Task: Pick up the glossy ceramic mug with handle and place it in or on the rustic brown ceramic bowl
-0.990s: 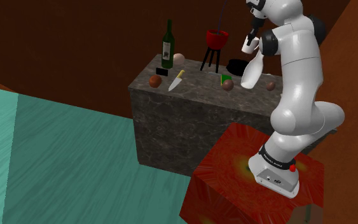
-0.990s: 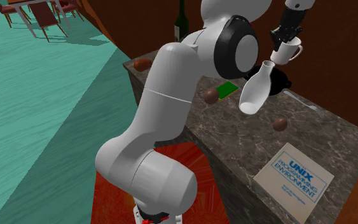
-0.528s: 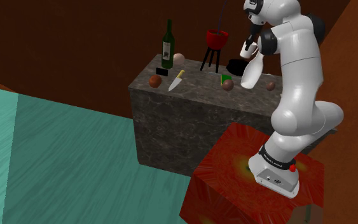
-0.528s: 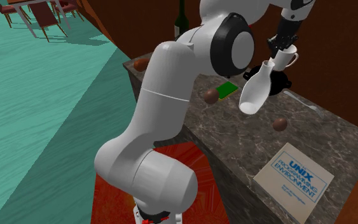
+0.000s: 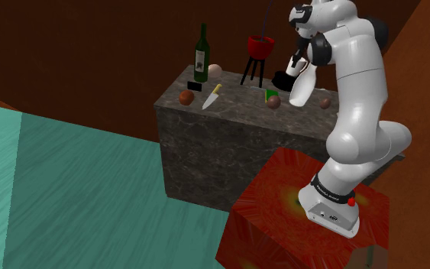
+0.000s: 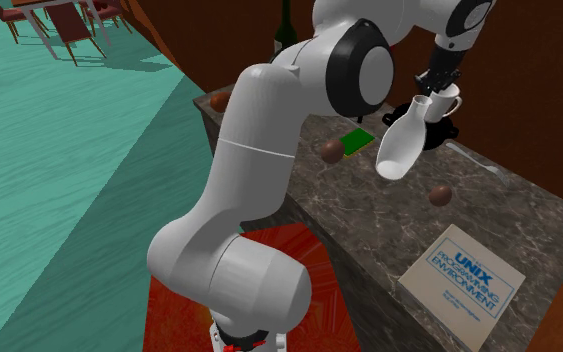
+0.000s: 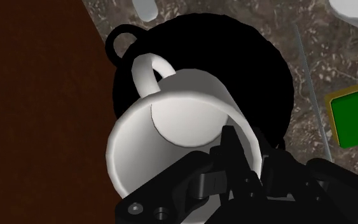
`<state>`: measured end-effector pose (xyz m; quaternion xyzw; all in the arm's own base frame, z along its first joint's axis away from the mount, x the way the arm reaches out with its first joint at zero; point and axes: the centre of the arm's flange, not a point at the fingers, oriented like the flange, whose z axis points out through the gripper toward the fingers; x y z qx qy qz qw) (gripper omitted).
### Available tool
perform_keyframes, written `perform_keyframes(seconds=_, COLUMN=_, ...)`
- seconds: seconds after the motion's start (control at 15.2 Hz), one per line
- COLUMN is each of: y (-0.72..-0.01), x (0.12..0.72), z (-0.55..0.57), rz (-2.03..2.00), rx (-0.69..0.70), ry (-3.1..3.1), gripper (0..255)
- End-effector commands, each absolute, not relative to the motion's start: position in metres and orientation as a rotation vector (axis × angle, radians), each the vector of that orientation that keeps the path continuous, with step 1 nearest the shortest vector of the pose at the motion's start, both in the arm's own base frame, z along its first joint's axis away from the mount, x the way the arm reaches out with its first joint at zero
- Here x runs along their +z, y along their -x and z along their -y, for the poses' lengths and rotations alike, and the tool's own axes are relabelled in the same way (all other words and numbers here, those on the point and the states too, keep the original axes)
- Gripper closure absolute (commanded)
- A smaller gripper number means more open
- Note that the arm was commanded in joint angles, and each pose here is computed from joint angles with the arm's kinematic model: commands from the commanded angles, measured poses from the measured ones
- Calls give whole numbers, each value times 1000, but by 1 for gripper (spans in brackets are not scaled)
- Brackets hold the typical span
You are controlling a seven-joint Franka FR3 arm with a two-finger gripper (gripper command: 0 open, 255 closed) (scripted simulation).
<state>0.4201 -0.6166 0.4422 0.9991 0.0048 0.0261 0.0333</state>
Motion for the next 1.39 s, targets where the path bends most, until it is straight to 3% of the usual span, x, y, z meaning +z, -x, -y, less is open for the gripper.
perform_keyframes(seconds=0.0, y=-420, x=431, z=616, rz=-14, rx=81, ry=-3073, gripper=255)
perform_keyframes(seconds=0.53, y=-420, x=431, z=616, rz=-14, rx=81, ry=-3073, gripper=255)
perform_keyframes(seconds=0.59, y=-420, x=431, z=616, rz=-14, rx=81, ry=-3073, gripper=0)
perform_keyframes(seconds=0.92, y=-420, x=431, z=616, rz=-14, rx=81, ry=-3073, gripper=0)
perform_keyframes(seconds=1.32, y=-417, x=481, z=613, rz=-14, rx=81, ry=-3073, gripper=0)
